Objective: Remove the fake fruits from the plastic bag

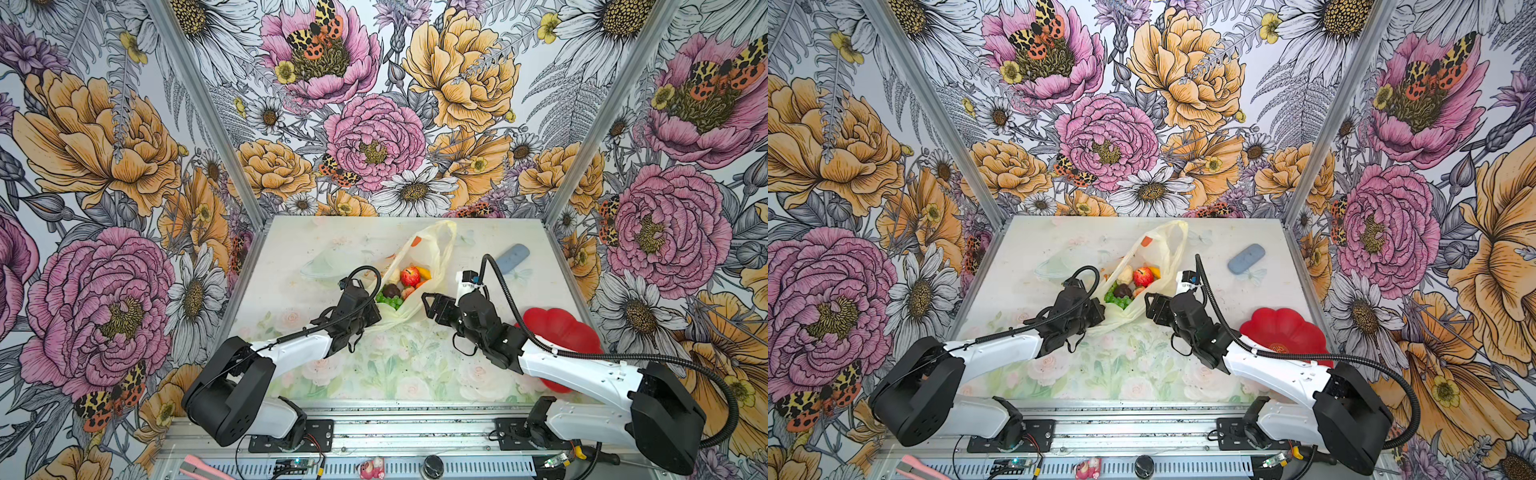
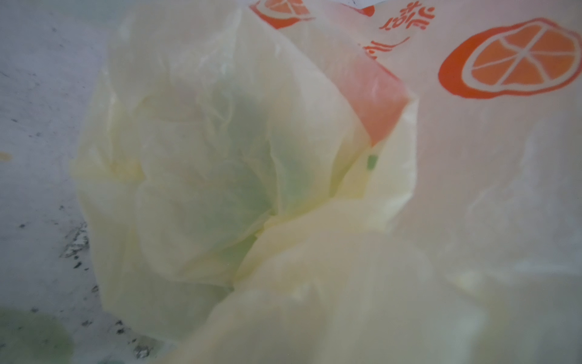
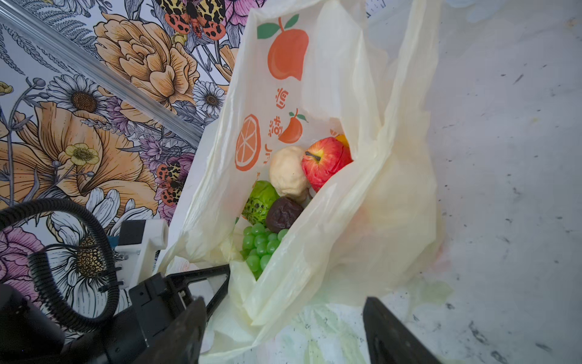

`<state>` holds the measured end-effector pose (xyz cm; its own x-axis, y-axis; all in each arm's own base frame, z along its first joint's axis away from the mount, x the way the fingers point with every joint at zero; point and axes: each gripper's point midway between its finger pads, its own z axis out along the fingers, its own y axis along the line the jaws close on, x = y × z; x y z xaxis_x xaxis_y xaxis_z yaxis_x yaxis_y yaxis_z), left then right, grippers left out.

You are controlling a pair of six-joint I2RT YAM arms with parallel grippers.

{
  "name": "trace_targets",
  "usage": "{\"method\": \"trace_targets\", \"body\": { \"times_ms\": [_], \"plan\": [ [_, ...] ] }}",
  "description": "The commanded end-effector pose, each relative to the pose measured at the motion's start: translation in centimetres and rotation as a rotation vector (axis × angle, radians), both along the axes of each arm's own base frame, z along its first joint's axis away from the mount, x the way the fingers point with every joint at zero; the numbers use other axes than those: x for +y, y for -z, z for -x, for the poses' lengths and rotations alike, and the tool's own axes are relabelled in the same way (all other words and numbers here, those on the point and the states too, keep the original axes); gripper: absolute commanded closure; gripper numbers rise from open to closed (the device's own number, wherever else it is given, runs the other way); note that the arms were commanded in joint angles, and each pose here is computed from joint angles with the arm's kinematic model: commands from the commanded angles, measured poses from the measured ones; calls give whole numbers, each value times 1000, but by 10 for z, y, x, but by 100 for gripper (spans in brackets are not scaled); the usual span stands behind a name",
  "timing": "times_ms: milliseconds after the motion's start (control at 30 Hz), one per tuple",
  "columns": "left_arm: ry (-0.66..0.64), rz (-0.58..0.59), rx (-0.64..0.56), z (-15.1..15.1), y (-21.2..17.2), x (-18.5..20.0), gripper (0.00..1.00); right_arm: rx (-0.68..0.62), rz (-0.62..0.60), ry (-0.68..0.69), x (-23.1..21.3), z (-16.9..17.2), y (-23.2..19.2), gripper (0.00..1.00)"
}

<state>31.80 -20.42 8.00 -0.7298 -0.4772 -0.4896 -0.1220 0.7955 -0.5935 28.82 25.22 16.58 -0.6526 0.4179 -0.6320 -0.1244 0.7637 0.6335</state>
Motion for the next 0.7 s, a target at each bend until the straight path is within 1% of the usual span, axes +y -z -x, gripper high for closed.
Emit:
{"method": "trace_targets", "body": {
  "times_ms": [0,200,267,333,400,467,533,633,667],
  "plan": [
    [-46,52,-65,-13,-18,-10,100,61,-73,10,29,0,6,20],
    [-57,74,-86,-13,-27,-19,100,135,-132,-56,79,1,25,20],
    [-55,75,-88,-13,-28,-24,100,163,-159,-80,92,2,32,24],
    [-60,81,-83,-14,-27,-26,100,178,-183,-99,102,5,37,35],
    [-69,104,-78,-16,-28,-26,97,178,-168,-115,108,12,42,45],
    [-77,146,-78,-21,-33,-27,94,183,-126,-129,112,20,51,63],
    [-82,191,-79,-28,-42,-27,91,191,-101,-143,115,26,61,76],
    [-73,261,-85,-36,-56,-32,88,223,-62,-166,122,30,81,92],
    [-70,282,-85,-37,-60,-34,86,226,-57,-169,124,30,85,96]
  ]
}}
